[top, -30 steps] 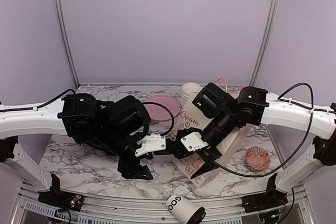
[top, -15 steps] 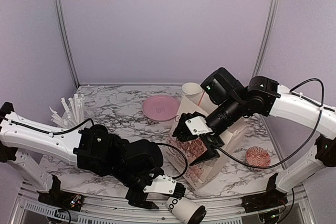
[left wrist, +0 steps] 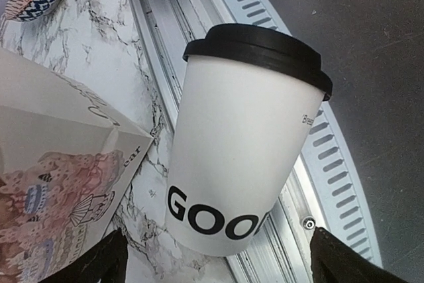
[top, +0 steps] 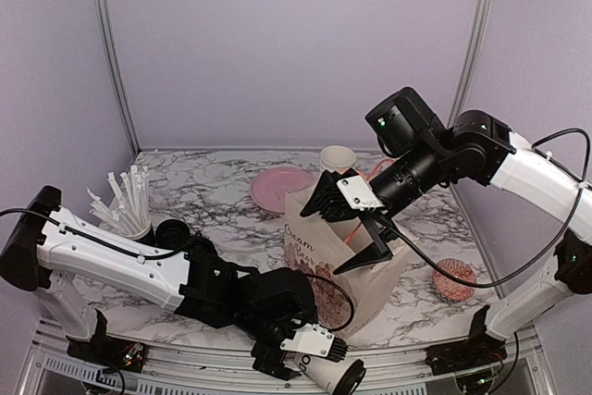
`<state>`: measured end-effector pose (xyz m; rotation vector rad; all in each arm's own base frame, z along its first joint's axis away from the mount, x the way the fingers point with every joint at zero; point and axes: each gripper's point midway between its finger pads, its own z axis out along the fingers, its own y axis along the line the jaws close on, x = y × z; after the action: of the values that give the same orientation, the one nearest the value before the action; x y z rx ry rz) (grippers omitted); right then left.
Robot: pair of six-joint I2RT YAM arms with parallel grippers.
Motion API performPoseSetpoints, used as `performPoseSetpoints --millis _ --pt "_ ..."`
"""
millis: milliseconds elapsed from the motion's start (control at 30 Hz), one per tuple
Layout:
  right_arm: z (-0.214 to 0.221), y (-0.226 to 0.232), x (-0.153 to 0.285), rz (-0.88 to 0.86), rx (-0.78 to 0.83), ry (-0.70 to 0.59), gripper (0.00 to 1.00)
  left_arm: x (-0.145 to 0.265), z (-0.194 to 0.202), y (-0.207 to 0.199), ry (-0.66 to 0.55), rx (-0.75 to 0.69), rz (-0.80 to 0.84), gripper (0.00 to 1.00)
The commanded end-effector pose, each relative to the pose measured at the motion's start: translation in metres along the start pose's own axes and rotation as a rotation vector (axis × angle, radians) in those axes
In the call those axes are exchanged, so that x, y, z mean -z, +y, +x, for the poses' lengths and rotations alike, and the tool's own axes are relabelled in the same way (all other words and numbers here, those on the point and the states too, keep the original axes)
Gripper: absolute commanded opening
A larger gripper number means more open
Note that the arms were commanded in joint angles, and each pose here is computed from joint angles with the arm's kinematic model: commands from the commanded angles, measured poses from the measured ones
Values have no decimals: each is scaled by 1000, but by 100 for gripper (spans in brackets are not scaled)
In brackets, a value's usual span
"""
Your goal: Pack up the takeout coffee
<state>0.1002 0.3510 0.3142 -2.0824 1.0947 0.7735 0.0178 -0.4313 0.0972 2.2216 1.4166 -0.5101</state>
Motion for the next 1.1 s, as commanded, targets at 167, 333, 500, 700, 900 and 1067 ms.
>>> performPoseSetpoints --millis 167,333,500,700,900,1067 --pt "0 -1 6 19 -11 7 99 -32 -10 18 31 -79 -57 89" --pt "3 -4 7 42 -10 23 99 -46 -4 15 64 -98 -23 87" --pt "1 -7 12 61 -15 21 99 -59 5 10 105 -138 11 91" --pt "4 -12 14 75 -41 18 99 -68 7 16 134 -110 -5 82" --pt "0 -15 13 66 -54 0 99 -46 6 19 117 -87 -44 70" --pt "-7 -20 11 49 -60 -20 99 -8 -9 10 13 -9 -34 65"
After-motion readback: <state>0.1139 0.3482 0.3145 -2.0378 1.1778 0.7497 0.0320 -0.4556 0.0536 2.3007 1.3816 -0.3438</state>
